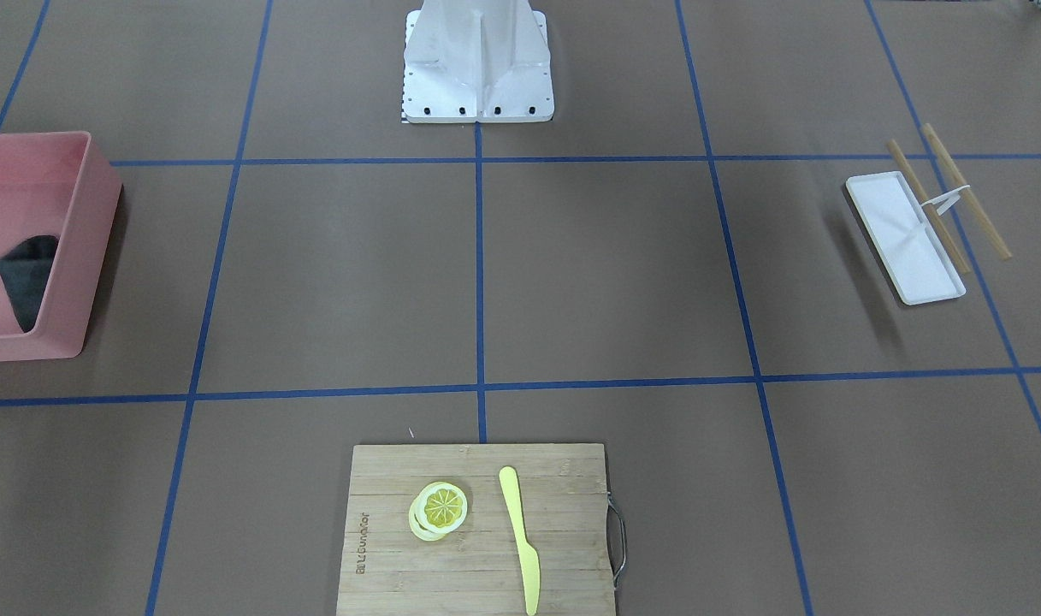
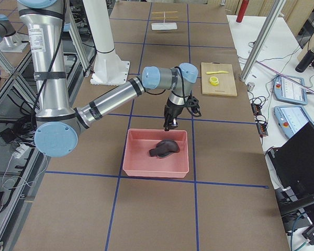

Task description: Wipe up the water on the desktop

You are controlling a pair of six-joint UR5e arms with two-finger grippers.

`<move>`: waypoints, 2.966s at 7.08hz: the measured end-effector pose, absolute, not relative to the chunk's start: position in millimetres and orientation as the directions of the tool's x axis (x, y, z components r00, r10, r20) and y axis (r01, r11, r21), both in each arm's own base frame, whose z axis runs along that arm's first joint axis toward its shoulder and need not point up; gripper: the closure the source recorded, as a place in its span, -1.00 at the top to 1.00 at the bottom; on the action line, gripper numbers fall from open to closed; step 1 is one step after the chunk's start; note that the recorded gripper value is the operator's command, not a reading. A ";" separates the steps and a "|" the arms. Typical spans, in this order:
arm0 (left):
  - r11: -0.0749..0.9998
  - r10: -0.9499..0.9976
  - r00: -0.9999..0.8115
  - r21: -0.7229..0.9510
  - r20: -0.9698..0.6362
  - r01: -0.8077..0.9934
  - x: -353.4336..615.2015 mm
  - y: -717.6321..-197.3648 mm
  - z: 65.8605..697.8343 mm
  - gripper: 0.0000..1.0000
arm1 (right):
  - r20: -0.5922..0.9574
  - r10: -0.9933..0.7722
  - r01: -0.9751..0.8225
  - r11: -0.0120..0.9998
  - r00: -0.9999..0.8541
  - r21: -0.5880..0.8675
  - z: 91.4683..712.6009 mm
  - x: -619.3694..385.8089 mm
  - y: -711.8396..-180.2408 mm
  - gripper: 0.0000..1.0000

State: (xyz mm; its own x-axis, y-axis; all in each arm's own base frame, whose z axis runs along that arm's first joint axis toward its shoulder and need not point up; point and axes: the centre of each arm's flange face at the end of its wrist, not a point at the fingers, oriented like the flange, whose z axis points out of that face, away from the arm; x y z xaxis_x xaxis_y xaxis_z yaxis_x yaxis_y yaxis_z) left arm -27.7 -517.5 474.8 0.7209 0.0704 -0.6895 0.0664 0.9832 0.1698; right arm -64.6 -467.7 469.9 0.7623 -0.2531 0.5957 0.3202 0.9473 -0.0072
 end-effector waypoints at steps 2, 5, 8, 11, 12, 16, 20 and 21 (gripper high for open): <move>0.985 0.068 0.722 0.163 -0.689 0.062 -28.4 -514.0 481.3 0.95 | 0.601 -0.218 0.282 0.959 0.769 -0.013 471.9 -47.0 -470.3 1.00; 0.982 0.139 0.723 0.189 -0.677 -0.012 -33.2 -503.0 506.6 0.95 | 0.632 -0.137 0.197 0.980 0.763 -0.026 476.0 -9.2 -473.0 1.00; 0.986 0.133 0.707 0.163 -0.695 -0.025 -59.8 -483.8 550.3 0.95 | 0.658 -0.064 0.129 0.990 0.751 -0.050 505.4 22.6 -477.2 1.00; 0.987 0.136 0.692 0.155 -0.709 -0.035 -65.3 -477.9 565.4 0.96 | 0.685 -0.051 0.068 0.998 0.727 0.002 565.0 57.9 -474.9 1.00; 0.988 0.132 0.692 0.153 -0.709 -0.033 -65.5 -477.8 565.7 0.96 | 0.685 -0.076 0.068 0.997 0.724 0.038 569.1 69.7 -472.1 1.00; 0.988 0.127 0.692 0.150 -0.711 -0.028 -65.4 -478.2 564.9 0.96 | 0.673 -0.129 0.083 0.991 0.728 0.100 562.0 85.5 -473.4 1.00; 0.988 0.129 0.692 0.151 -0.710 -0.028 -65.1 -479.2 563.8 0.96 | 0.675 -0.129 0.075 0.991 0.726 0.110 554.6 85.7 -478.7 1.00; 0.988 0.129 0.692 0.151 -0.710 -0.029 -64.8 -479.3 564.0 0.96 | 0.676 -0.130 0.074 0.991 0.725 0.110 554.9 85.5 -478.9 1.00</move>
State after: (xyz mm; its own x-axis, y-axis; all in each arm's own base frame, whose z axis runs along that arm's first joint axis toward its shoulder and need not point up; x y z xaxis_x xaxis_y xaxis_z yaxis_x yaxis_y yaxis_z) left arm -64.8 -479.3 564.0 0.6922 0.1288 -0.7101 -0.0289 0.9881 0.1510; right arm 85.5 -478.9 554.9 0.7251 -0.1296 0.6763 0.0744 0.9911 0.1102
